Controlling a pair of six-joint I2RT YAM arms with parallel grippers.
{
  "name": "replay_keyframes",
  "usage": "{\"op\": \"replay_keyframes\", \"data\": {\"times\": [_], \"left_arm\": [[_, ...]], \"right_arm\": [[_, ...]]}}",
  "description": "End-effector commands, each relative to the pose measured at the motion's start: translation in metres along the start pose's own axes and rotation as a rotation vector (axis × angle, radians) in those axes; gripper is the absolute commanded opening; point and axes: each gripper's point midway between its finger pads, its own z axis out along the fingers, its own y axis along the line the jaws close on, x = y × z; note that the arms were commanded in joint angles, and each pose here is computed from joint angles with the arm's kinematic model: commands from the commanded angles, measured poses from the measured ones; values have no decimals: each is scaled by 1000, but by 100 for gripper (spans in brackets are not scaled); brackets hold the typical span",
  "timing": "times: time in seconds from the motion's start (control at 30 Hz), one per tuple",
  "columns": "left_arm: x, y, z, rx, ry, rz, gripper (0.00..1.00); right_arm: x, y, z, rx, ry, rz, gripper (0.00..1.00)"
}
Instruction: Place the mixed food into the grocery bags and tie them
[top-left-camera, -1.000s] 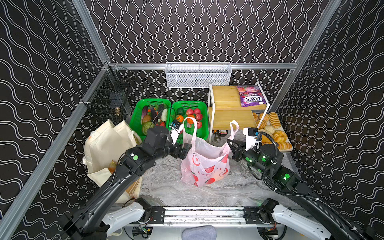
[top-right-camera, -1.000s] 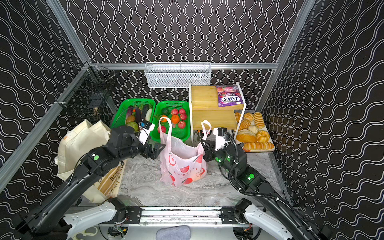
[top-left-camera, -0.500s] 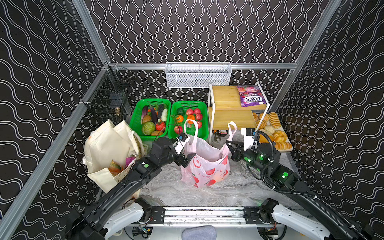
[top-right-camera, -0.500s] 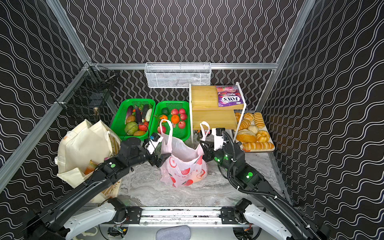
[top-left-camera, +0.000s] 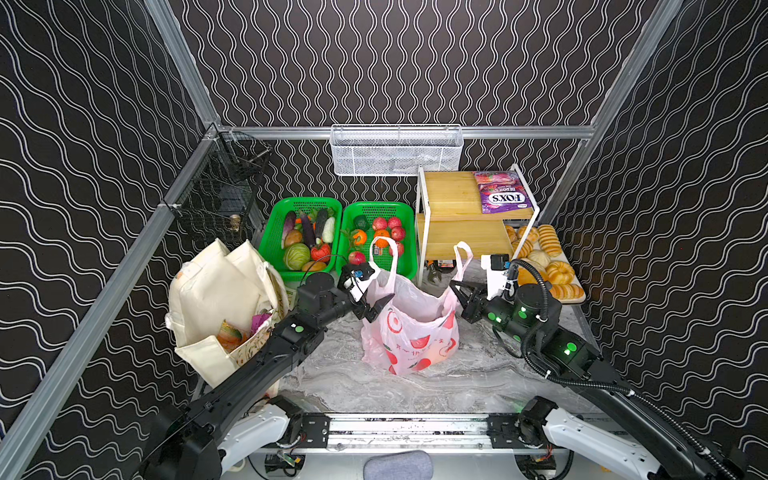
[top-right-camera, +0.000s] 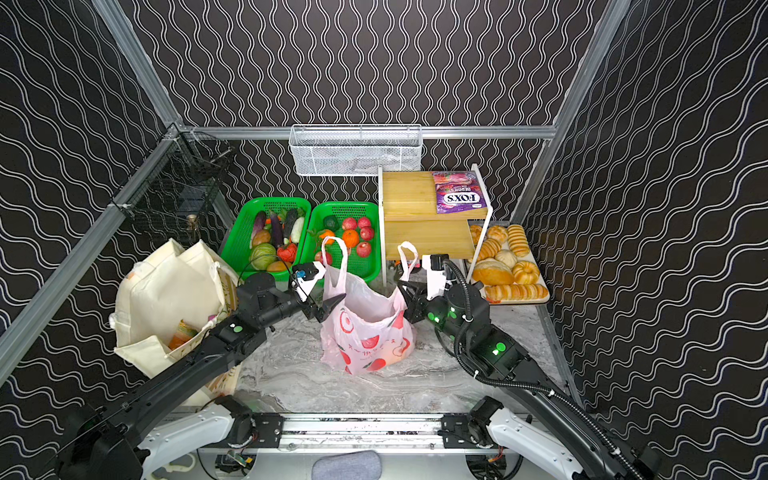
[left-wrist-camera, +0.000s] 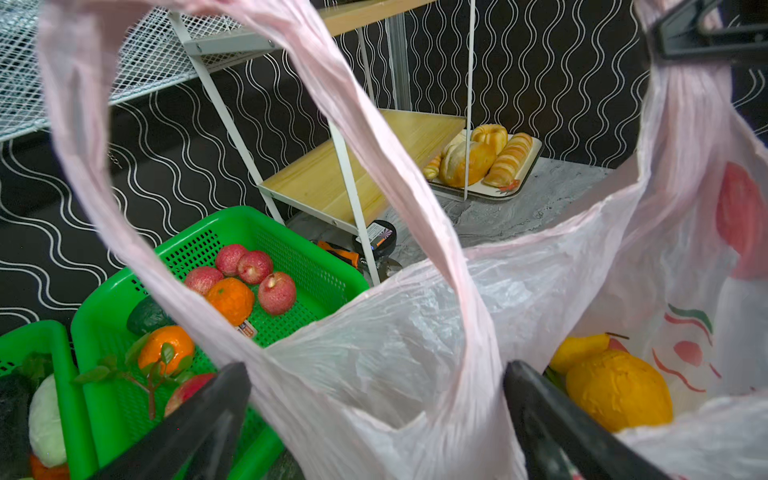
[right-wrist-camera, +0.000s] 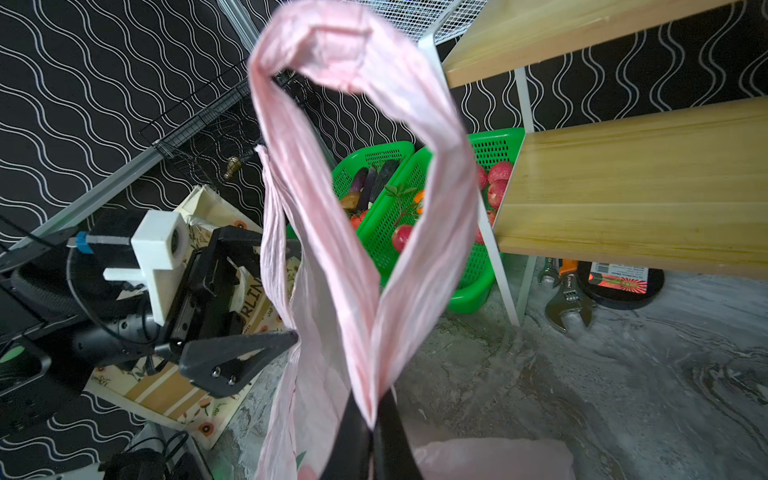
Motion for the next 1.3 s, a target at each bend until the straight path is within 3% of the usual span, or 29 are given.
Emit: {"op": "replay_keyframes", "data": {"times": [0.0,0.53,0.83,1.07,1.27], "left_arm": [[-9,3,3,3,-25,14,99],[5,46,13,-164,49,-104,99],[0,11,18,72,25,-118,99],[6,-19,12,247,60,-118,82],[6,-36,-2,318,55,-137,84]], "right_arm": [[-3,5,-1,-25,-7,14,0],[-4,11,2,-52,6,20,0],[-6,14,0,-62,1,20,0],[-5,11,0,-52,0,28,0],[-3,8,1,-40,2,34,0]]}}
